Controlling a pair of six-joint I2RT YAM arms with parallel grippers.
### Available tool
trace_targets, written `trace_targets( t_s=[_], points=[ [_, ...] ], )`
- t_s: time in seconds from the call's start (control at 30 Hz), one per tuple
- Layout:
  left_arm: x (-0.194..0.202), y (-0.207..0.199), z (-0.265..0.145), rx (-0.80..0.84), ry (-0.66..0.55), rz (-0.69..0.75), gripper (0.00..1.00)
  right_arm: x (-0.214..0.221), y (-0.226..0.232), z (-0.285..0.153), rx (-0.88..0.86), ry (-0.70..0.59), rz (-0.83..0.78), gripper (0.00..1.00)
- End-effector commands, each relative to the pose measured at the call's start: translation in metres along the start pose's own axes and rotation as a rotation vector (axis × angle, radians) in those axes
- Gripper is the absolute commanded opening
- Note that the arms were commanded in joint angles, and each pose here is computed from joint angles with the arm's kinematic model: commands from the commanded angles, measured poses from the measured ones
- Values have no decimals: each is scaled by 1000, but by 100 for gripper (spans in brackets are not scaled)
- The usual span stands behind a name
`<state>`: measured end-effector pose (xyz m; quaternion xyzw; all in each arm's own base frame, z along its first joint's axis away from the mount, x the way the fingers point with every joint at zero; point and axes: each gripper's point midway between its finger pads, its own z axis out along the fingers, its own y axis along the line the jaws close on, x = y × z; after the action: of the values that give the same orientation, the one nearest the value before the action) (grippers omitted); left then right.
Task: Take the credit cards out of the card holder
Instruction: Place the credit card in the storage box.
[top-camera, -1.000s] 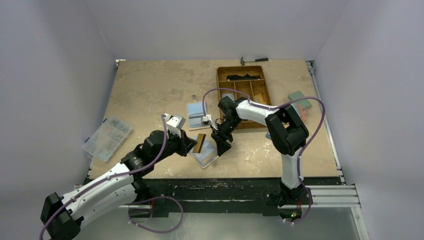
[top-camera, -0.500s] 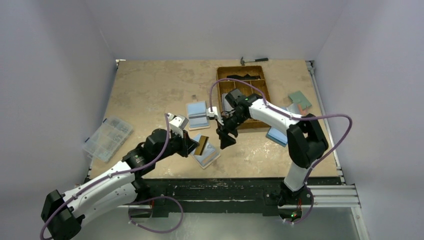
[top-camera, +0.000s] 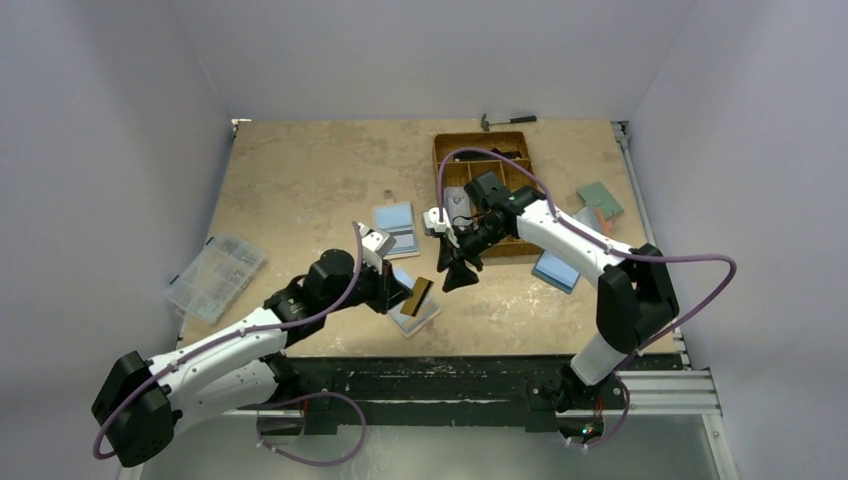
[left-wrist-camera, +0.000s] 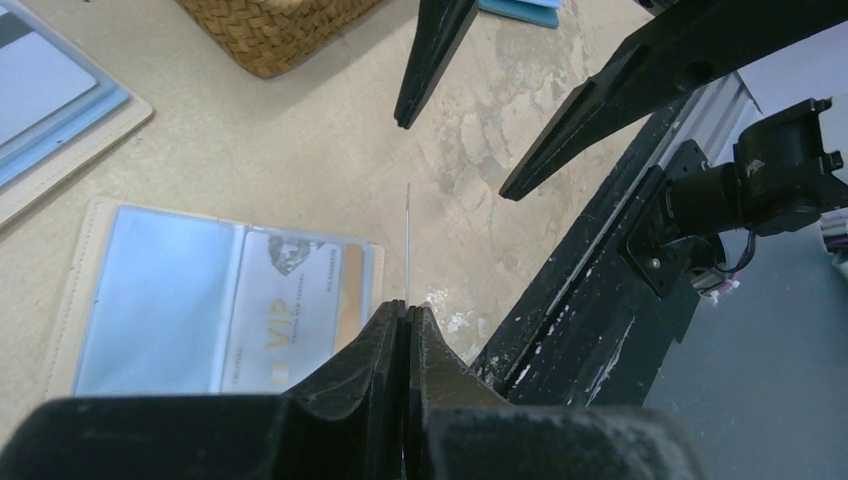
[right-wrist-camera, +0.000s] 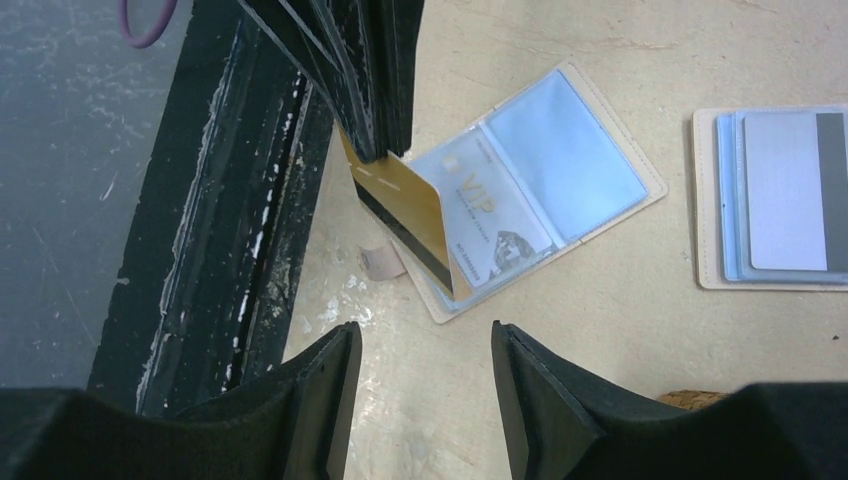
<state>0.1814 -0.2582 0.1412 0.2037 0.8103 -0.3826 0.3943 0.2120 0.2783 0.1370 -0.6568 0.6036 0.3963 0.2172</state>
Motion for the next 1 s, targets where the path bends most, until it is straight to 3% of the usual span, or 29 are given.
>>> trace_targets(
  t_s=[0.0, 0.43, 0.53, 0.67, 0.73, 0.77, 0.97],
  points=[
    [-28, -27, 7, 123, -65, 42, 0, -8, 5, 2, -42, -56, -22, 58],
    [-28, -36, 17, 183, -51, 37, 0, -2, 28, 24, -184, -66, -4, 46],
    [-26, -37, 17, 189, -48, 36, 0, -3, 32, 26, -212, -63, -10, 36],
    [-27, -34, 16, 172, -54, 35, 0, -4, 36, 25, -234, -63, -12, 4],
    [-30, -27, 15, 127, -63, 24, 0, -5, 36, 23, -233, -53, -9, 0],
    [-31, -23, 14, 98, -66, 19, 7, -4, 34, 21, -225, -40, -10, 0],
    [-54, 3, -10, -109, -129, 17, 74, 2, 28, -1, -143, 49, -51, 0]
  ],
)
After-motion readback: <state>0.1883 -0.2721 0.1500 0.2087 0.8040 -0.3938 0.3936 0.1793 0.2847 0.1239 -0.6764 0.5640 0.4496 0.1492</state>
